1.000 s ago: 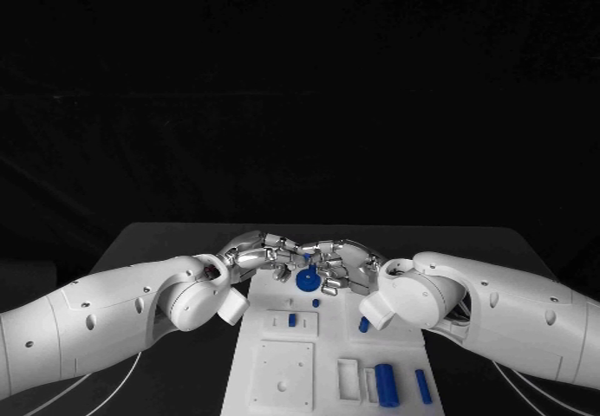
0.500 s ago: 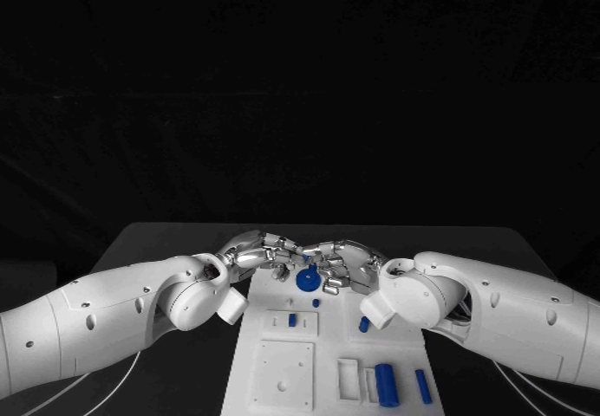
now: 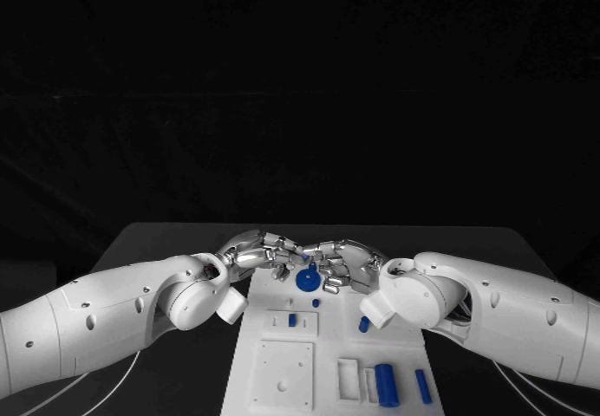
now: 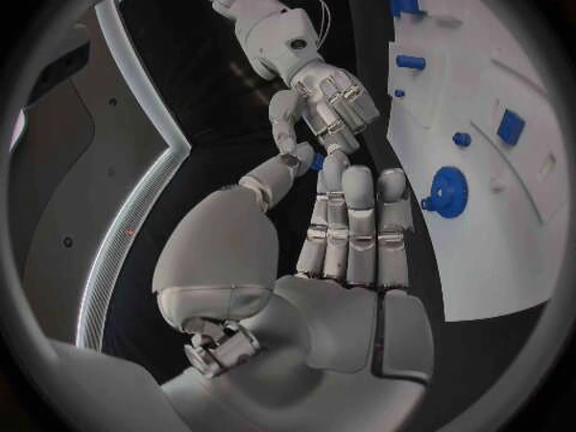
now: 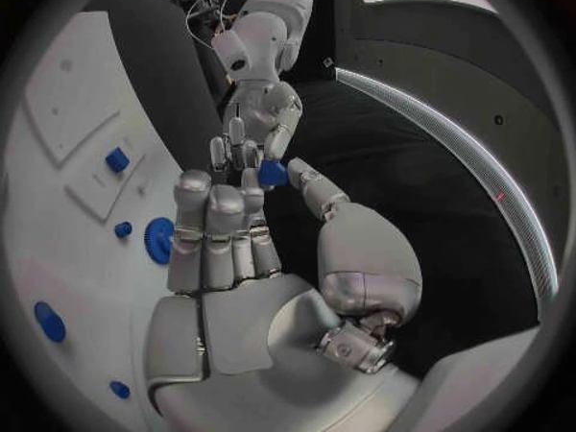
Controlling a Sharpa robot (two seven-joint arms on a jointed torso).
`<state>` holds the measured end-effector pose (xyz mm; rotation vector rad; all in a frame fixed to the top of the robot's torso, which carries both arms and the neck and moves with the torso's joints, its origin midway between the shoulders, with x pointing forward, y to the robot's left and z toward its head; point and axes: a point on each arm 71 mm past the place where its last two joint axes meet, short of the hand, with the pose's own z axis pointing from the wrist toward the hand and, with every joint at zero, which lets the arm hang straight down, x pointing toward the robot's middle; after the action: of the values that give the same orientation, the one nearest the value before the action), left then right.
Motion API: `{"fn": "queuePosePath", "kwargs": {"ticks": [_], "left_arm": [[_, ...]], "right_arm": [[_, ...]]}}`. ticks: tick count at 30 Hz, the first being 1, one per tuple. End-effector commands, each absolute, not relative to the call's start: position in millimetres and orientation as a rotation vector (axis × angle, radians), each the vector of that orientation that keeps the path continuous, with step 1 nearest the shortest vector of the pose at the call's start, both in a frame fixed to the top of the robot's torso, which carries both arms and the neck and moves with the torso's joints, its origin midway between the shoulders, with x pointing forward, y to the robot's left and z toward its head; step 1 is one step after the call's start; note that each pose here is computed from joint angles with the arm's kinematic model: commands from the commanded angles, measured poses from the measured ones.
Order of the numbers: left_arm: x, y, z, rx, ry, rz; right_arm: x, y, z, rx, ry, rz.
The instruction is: Assemble the parts on the task board
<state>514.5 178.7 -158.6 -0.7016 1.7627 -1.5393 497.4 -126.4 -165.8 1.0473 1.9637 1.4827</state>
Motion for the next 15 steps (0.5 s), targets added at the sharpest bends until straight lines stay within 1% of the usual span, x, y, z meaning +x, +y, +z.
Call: {"fn": "queuePosePath", "kwargs": {"ticks": [1, 9, 15], "left_arm": [[512.9, 175.5, -158.8, -0.673, 1.773, -1.544], [511.7, 173.1, -158.5, -0.656, 1.776, -1.545], [512.8, 176.1, -157.9, -0.663, 1.757, -1.534]], "right_arm": [[496.3, -122.3, -162.1, 1.018, 1.949, 1.527], [496.9, -122.9, -162.5, 1.009, 1.952, 1.512], [497.4, -124.4, -163.0, 1.001, 1.954, 1.494]]}}
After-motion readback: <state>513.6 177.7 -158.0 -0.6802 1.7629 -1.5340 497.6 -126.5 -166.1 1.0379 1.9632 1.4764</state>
